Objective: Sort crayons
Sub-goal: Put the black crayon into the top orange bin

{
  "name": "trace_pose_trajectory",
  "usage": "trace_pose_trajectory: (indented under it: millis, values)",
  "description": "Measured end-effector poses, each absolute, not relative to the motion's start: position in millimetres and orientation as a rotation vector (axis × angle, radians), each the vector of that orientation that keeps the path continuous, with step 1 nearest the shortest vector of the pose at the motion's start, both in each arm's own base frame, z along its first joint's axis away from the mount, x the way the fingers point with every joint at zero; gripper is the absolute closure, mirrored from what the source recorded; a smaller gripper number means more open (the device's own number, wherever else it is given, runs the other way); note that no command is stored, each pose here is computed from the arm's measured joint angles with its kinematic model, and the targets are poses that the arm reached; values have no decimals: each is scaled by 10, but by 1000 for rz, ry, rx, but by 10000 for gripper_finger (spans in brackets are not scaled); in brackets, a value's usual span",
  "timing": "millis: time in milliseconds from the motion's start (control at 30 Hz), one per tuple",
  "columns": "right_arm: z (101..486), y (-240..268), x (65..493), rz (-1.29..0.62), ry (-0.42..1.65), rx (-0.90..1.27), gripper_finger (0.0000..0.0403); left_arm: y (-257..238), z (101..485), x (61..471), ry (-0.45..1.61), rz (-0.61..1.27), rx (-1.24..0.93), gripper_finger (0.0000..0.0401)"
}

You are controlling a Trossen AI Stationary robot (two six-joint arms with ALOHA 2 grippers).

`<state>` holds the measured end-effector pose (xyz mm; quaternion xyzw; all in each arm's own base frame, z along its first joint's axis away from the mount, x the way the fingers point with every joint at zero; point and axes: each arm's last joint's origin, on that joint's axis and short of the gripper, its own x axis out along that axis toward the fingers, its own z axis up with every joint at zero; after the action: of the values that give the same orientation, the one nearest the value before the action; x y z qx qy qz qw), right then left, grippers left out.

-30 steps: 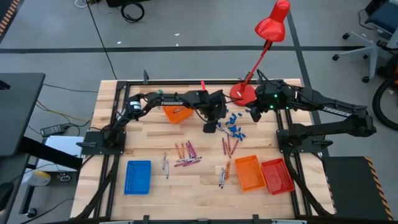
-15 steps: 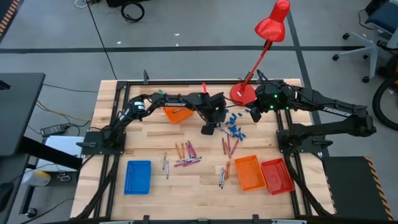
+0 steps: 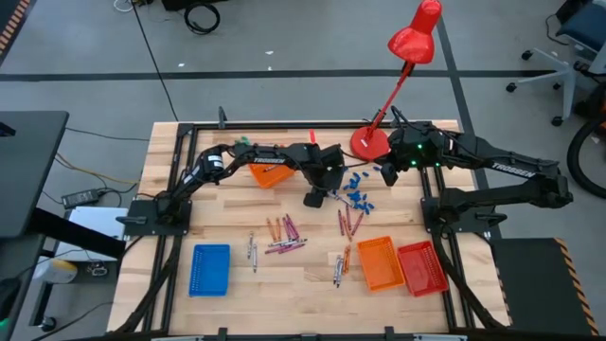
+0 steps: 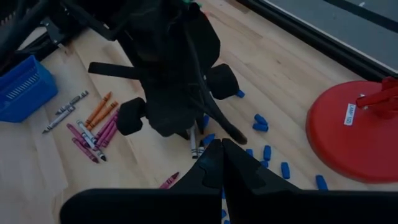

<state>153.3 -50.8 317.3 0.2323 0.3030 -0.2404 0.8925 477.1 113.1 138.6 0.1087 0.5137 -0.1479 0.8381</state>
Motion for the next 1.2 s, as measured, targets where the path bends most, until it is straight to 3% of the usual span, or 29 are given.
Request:
trace_pose_trajectory:
  millis: [333,667,1200]
  values:
    - [3173,-515,1531,-522,626,464,395,1069,1378,4770,1120,-294,249,384]
    - [3174,-522,1529,-541,625,446,395,1036,1393,4764,1148,-251,217,380]
    - [3175,-536,1523,-590,617,425,395,1055,1838,4715,1296,-182,121,380]
